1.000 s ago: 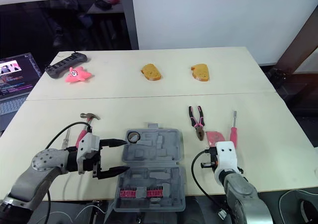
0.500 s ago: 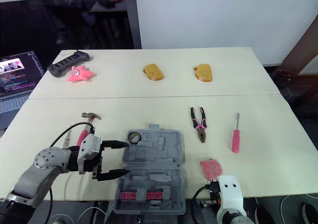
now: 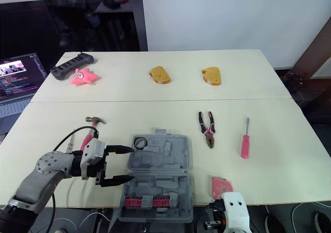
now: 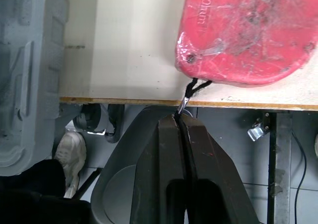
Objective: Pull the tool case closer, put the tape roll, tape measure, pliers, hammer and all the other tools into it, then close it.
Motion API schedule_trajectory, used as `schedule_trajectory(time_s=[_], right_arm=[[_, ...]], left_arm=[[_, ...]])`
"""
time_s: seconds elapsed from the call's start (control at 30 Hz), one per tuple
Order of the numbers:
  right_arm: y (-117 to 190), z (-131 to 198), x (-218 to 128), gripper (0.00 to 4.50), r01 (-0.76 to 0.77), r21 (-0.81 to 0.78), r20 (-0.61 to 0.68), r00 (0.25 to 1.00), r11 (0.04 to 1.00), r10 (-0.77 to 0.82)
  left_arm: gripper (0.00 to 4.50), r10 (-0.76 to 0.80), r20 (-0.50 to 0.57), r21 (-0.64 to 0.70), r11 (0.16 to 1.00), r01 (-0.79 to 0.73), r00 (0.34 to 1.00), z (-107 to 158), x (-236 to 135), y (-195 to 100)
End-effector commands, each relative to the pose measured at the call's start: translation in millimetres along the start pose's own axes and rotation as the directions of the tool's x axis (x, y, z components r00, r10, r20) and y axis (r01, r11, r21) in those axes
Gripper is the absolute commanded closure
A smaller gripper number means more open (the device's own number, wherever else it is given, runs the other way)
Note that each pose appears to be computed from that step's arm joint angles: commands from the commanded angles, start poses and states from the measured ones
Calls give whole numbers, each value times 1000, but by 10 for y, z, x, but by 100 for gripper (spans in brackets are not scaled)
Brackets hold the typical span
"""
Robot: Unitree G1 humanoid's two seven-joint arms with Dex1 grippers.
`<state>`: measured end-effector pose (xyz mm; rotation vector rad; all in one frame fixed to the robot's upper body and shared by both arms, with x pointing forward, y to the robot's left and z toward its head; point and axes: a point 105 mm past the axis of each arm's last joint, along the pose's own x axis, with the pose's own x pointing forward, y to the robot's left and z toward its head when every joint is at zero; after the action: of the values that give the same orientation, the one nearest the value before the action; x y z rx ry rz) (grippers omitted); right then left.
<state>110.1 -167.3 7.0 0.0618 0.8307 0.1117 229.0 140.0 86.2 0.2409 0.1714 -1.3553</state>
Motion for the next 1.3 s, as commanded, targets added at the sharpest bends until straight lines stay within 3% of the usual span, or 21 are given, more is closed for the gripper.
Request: schedule_trajectory(time_s=[0.03, 0.17, 0.27, 0.3, 0.47, 0.7, 0.9, 1.1, 1.3], right_arm=[[-22, 66, -46, 356, 9, 15, 36, 999, 1000, -9], [-119, 85, -122, 177, 15, 9, 41, 999, 1000, -16], [-182, 133, -210, 18, 8, -19, 49, 999, 1000, -7], [-189, 154, -240, 8, -4, -32, 51, 999, 999, 6], [-262, 317, -367, 8, -72, -108, 76, 994, 992, 81], [-345, 670, -561, 8, -292, -310, 60, 944, 905, 326], [-271, 1078, -615, 8, -450, -605, -58, 848, 657, 527], [-346, 1078, -393, 8, -490, -840, -334, 806, 234, 489], [-453, 995, -142, 8, -515, -853, -427, 782, 86, 454]], left_arm=[[0, -14, 3, 15, 1000, 14, 1000, 18, 0, -18], [0, -13, 2, 13, 1000, 13, 1000, 19, -6, -22], [0, -6, -3, 11, 1000, 6, 1000, 16, -32, -26], [0, -3, -6, 10, 1000, 3, 1000, 11, -42, -27], [0, 16, -11, 2, 1000, -16, 1000, -7, -79, -48], [0, 29, -24, -7, 1000, -29, 999, -47, -153, -99], [0, 31, -26, -6, 999, -31, 999, -13, -230, -123], [0, 7, -57, -16, 1000, -8, 998, -36, -325, -193], [0, -18, -70, -7, 1000, 17, 997, -25, -338, -294]])
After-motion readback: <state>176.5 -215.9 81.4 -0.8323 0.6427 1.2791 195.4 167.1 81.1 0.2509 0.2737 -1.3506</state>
